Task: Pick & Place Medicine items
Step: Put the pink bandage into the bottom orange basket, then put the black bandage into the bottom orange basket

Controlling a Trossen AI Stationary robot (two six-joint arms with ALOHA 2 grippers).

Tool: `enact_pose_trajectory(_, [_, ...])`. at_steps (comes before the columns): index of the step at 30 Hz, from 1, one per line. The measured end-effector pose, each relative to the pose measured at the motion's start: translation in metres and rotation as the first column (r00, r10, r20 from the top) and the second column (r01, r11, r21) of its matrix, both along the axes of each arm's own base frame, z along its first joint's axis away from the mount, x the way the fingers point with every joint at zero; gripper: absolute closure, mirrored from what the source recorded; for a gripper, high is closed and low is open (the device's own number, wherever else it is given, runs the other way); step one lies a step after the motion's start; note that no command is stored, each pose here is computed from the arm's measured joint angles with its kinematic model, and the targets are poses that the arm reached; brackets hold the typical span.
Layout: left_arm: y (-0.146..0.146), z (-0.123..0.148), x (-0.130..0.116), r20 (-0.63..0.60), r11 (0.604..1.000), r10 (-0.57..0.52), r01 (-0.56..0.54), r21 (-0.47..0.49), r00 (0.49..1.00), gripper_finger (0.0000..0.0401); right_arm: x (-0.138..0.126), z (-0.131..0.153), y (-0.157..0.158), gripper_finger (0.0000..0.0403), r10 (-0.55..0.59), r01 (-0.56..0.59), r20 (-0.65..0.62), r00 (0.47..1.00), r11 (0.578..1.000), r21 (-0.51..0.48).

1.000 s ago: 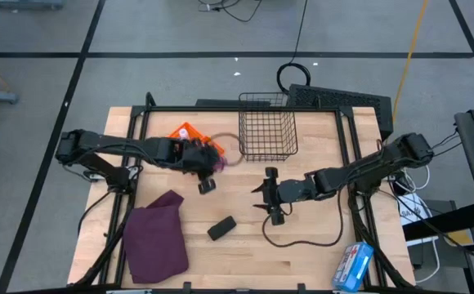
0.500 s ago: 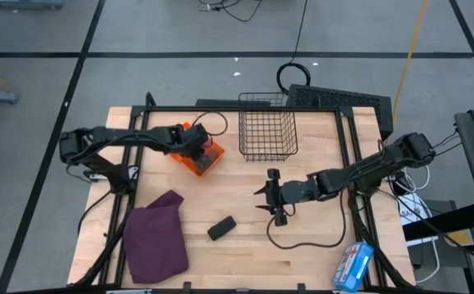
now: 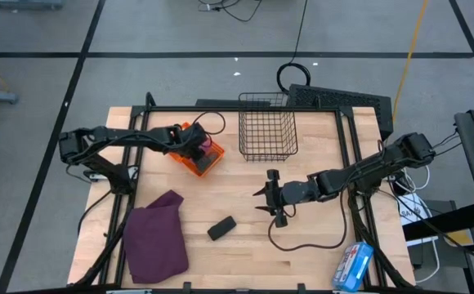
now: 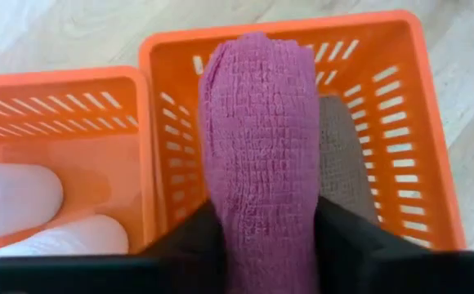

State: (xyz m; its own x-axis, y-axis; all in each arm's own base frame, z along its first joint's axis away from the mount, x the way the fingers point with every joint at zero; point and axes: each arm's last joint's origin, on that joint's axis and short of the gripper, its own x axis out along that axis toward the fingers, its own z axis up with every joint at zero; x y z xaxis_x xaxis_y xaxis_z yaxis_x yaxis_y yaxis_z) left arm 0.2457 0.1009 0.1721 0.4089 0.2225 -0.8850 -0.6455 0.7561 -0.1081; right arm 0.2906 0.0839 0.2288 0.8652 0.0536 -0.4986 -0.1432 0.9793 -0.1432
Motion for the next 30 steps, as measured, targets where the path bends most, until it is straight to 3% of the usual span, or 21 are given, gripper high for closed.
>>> enact_pose_trajectory(6, [0.0, 0.0, 0.0, -0.002, 1.0, 0.003, -0.003, -0.003, 1.0, 0.0101, 0.0, 0.0, 0.0, 0.0224, -0.003, 0.003, 0.0, 1.0, 1.0, 0.005])
enact_pose_trajectory(12, [0.0, 0.006, 0.001, 0.004, 1.0, 0.017, -0.016, -0.016, 1.0, 0.0012, 0.001, 0.002, 0.001, 0.0224, 0.0, 0.0, 0.019, 1.0, 1.0, 0.013])
enact_pose_trajectory(18, [-0.002, 0.049, 0.009, 0.129, 0.997, 0.043, -0.035, -0.063, 0.991, 0.0024, 0.01, -0.004, 0.006, 0.0224, 0.073, -0.079, 0.089, 0.993, 0.994, 0.074])
enact_pose_trajectory(22, [-0.016, 0.086, 0.017, 0.273, 0.999, -0.049, 0.053, -0.007, 0.961, 0.004, 0.019, -0.022, 0.011, 0.0216, 0.109, -0.129, 0.172, 0.979, 0.986, 0.108])
enact_pose_trajectory(26, [-0.039, 0.113, 0.025, 0.408, 0.984, -0.178, 0.159, 0.079, 0.895, 0.0049, 0.029, -0.046, 0.013, 0.0204, 0.123, -0.135, 0.14, 0.982, 0.988, 0.074])
enact_pose_trajectory(30, [-0.06, 0.136, 0.031, 0.548, 0.96, -0.281, 0.227, 0.166, 0.787, 0.005, 0.042, -0.068, 0.013, 0.0169, 0.168, -0.181, 0.169, 0.971, 0.981, 0.064])
